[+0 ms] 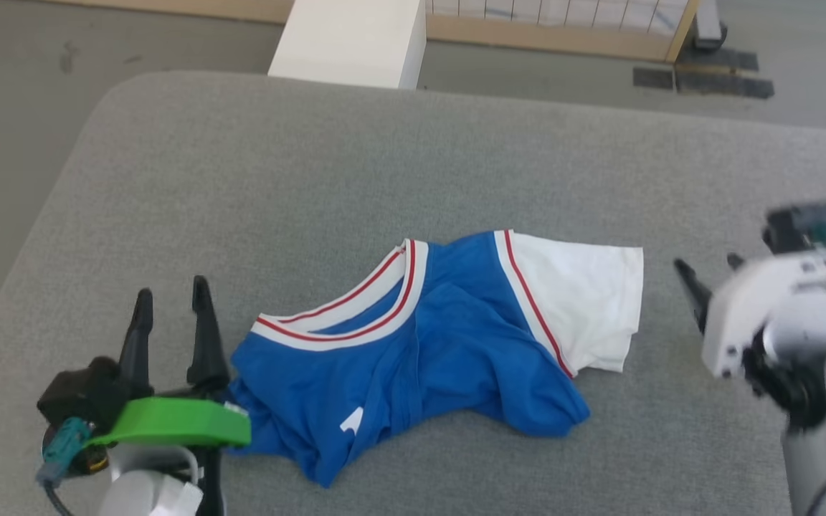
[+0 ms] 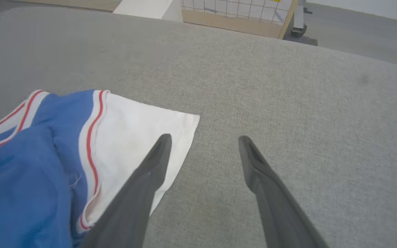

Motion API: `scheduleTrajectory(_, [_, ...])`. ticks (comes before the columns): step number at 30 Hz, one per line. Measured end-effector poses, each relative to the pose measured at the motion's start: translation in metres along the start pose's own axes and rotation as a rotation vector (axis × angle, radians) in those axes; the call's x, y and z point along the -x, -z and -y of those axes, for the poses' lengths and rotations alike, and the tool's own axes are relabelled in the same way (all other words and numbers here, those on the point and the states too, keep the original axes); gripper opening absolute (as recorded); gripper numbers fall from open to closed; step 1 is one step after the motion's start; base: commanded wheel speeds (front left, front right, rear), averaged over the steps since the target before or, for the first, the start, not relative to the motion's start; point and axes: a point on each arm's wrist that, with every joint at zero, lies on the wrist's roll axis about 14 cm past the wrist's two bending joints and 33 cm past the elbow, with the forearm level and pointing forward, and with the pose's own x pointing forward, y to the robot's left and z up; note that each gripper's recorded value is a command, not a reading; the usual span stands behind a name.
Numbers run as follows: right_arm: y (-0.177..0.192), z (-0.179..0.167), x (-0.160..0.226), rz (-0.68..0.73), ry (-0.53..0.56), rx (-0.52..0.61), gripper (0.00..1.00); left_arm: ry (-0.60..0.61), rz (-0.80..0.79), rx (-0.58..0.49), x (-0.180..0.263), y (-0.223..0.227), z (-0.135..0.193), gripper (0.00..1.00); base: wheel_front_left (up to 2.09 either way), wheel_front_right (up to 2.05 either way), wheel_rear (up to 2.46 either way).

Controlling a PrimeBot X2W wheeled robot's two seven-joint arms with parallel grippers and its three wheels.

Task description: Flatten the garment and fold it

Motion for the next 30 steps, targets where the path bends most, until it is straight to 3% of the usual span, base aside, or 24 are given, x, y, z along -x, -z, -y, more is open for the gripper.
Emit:
scheduleTrajectory(6, [0.005,-0.001,-0.042,-0.201,0.014,0.233,1.0,0.013,0.031,-0.025,-0.017,-0.001,0.013,1.0,0.0,0.0,0.0])
scheduleTrajectory(15, [0.052,-0.027,-0.087,-0.385,-0.078,0.379,1.0,-0.033,-0.019,-0.053,-0.023,0.018,-0.002,1.0,0.0,0.0,0.0])
scheduleTrajectory(19, [0.055,-0.04,-0.097,-0.398,-0.126,0.42,1.0,-0.053,-0.042,-0.063,-0.022,0.025,-0.008,1.0,0.0,0.0,0.0])
scheduleTrajectory(20, [0.056,-0.042,-0.098,-0.405,-0.134,0.422,0.93,-0.056,-0.045,-0.064,-0.021,0.026,-0.008,1.0,0.0,0.0,0.0])
scheduleTrajectory(21, [0.056,-0.044,-0.098,-0.409,-0.143,0.419,0.25,-0.056,-0.048,-0.064,-0.021,0.027,-0.008,1.0,0.0,0.0,0.0])
scheduleTrajectory(22, [0.055,-0.045,-0.098,-0.407,-0.152,0.414,0.0,-0.054,-0.05,-0.063,-0.021,0.028,-0.007,1.0,0.0,0.0,0.0])
scheduleTrajectory(26, [0.043,-0.049,-0.094,-0.357,-0.179,0.352,0.0,-0.043,-0.048,-0.056,-0.022,0.028,-0.002,1.0,0.0,0.0,0.0])
scheduleTrajectory(30, [0.0,-0.033,-0.087,-0.189,-0.147,0.242,0.0,-0.028,-0.041,-0.048,-0.023,0.026,0.003,1.0,0.0,0.0,0.0])
